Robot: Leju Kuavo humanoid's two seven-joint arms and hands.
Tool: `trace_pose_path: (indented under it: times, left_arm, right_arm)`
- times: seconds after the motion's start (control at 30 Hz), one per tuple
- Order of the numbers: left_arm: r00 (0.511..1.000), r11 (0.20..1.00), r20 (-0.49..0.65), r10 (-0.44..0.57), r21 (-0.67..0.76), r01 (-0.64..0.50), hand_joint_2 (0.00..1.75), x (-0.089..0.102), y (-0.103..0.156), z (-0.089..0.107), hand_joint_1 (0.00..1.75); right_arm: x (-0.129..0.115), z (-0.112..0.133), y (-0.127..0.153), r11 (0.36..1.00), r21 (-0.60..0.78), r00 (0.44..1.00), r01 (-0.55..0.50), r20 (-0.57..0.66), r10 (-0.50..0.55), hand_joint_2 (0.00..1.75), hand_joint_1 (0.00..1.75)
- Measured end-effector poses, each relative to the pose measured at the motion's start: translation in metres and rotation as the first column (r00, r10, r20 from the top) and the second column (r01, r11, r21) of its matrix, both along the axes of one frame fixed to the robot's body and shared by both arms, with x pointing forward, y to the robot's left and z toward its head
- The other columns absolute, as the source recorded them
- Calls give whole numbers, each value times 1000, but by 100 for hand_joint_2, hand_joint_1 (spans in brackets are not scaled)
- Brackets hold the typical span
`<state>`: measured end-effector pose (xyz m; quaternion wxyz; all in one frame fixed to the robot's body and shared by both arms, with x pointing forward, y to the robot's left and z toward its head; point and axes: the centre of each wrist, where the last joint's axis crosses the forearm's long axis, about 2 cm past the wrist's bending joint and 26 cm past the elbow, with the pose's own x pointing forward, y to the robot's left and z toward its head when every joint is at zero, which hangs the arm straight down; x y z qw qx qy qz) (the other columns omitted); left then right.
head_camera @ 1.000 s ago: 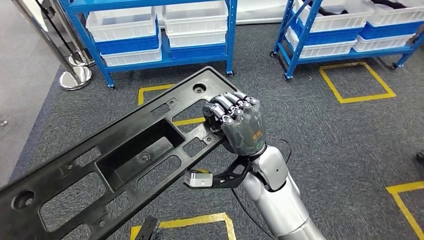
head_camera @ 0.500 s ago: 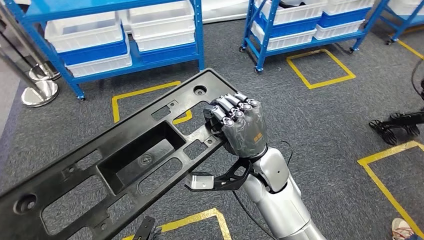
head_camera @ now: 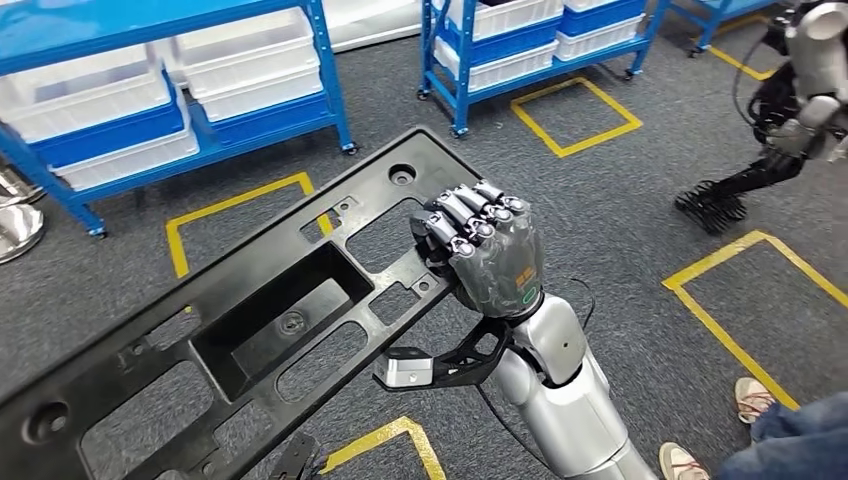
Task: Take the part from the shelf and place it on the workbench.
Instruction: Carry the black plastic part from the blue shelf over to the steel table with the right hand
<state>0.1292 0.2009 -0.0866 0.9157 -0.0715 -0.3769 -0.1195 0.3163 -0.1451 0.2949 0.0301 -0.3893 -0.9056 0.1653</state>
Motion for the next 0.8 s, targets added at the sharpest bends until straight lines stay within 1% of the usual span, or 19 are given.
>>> trace_pose_path:
  times: [0.23, 0.4, 0.67, 0.8]
  left_arm:
    - [1000, 1000, 28, 10, 7, -10, 175, 10, 4, 2, 0]
    - [1000, 1000, 30, 10, 18, -11, 175, 10, 8, 2, 0]
    - [999, 1000, 46, 9, 12, -10, 175, 14, 7, 3, 0]
    - [999, 1000, 37, -2, 6, 2, 175, 10, 5, 2, 0]
  right_arm:
    - [1, 5, 3, 1000, 7, 1000, -9, 13, 9, 175, 175]
    - [2, 4, 6, 1000, 1, 1000, -13, 9, 13, 175, 175]
    - [1, 6, 11, 1000, 3, 1000, -13, 15, 13, 175, 175]
    - [0, 5, 12, 1000, 5, 1000, -17, 12, 17, 175, 175]
